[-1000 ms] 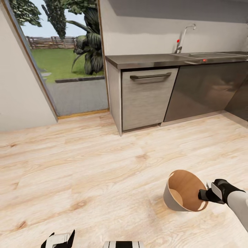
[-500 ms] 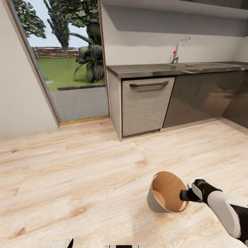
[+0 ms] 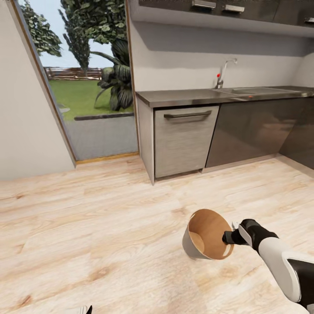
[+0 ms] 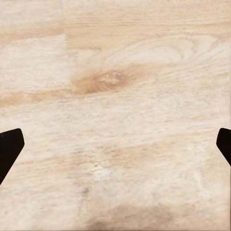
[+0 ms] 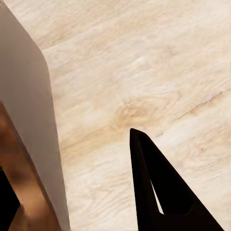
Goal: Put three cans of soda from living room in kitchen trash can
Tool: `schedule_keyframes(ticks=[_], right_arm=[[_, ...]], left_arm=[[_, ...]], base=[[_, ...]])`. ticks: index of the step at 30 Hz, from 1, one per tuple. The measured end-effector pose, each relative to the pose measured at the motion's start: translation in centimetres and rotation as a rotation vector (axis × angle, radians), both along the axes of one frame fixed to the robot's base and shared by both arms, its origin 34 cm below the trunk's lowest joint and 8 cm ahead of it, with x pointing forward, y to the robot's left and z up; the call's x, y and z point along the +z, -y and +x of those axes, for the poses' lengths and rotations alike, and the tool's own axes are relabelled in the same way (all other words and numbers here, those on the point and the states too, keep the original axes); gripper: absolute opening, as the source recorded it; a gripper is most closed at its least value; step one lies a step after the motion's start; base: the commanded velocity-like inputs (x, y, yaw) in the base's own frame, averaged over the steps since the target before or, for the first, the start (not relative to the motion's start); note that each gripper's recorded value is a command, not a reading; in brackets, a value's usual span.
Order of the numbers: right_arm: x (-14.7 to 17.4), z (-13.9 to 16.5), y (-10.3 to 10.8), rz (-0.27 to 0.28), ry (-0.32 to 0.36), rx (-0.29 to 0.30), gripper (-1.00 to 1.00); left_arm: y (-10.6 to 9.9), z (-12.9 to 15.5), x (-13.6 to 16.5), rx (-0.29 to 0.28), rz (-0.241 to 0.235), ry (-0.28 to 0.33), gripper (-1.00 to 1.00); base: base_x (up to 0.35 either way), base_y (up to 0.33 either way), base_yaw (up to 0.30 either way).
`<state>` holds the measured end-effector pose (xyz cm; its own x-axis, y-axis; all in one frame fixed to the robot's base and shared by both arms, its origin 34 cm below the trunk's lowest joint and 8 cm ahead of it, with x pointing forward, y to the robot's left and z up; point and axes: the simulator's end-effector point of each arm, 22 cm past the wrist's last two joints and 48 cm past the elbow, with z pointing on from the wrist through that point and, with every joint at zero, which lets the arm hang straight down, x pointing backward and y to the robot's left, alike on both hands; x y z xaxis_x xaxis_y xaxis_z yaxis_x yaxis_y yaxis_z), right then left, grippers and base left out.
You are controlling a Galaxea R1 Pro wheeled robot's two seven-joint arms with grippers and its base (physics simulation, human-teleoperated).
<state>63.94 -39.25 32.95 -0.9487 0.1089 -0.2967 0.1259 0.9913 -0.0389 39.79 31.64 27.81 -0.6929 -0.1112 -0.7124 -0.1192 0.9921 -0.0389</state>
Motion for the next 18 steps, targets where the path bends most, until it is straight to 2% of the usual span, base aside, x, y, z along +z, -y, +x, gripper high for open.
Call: schedule_keyframes(ticks=[1, 4, 7, 10, 13, 15, 16, 18], right_arm=[[0.3, 0.2, -0.4, 0.013, 0.003, -0.002, -1.0], [1.2, 0.6, 0.0, -0.031, -0.004, 0.047, -1.0], [2.1, 1.2, -0.5, 0.002, 0.014, 0.021, -1.0], [2.7, 1.2, -0.4, -0.011, 0.007, 0.036, -1.0], [3.0, 0.8, -1.6, 0.01, -0.025, 0.035, -1.0], [2.8, -0.6, -3.9, 0.028, -0.108, 0.057, -1.0], [2.1, -1.8, -5.0, 0.067, -0.142, 0.038, -1.0], [2.7, -1.6, -5.6, 0.055, -0.149, 0.064, -1.0]], left_arm=[[0.0, 0.0, 0.2, 0.001, 0.0, -0.001, 1.0], [0.0, 0.1, 0.8, 0.001, 0.001, -0.003, 1.0], [-0.1, 0.3, 1.5, 0.001, 0.003, -0.003, 1.0], [-0.1, 0.5, 2.2, 0.002, 0.004, -0.003, 1.0], [-0.1, 0.7, 2.8, 0.002, 0.004, -0.003, 1.0], [-0.2, 0.6, 3.1, 0.001, 0.004, -0.012, 1.0], [-0.3, 0.6, 3.1, 0.001, 0.004, -0.018, 1.0], [-0.3, 0.9, 3.2, 0.003, -0.001, -0.043, 1.0]], base=[[0.0, 0.0, 0.0], [0.0, 0.0, 0.0], [0.0, 0.0, 0.0], [0.0, 0.0, 0.0], [0.0, 0.0, 0.0], [0.0, 0.0, 0.0], [0.0, 0.0, 0.0], [0.0, 0.0, 0.0]])
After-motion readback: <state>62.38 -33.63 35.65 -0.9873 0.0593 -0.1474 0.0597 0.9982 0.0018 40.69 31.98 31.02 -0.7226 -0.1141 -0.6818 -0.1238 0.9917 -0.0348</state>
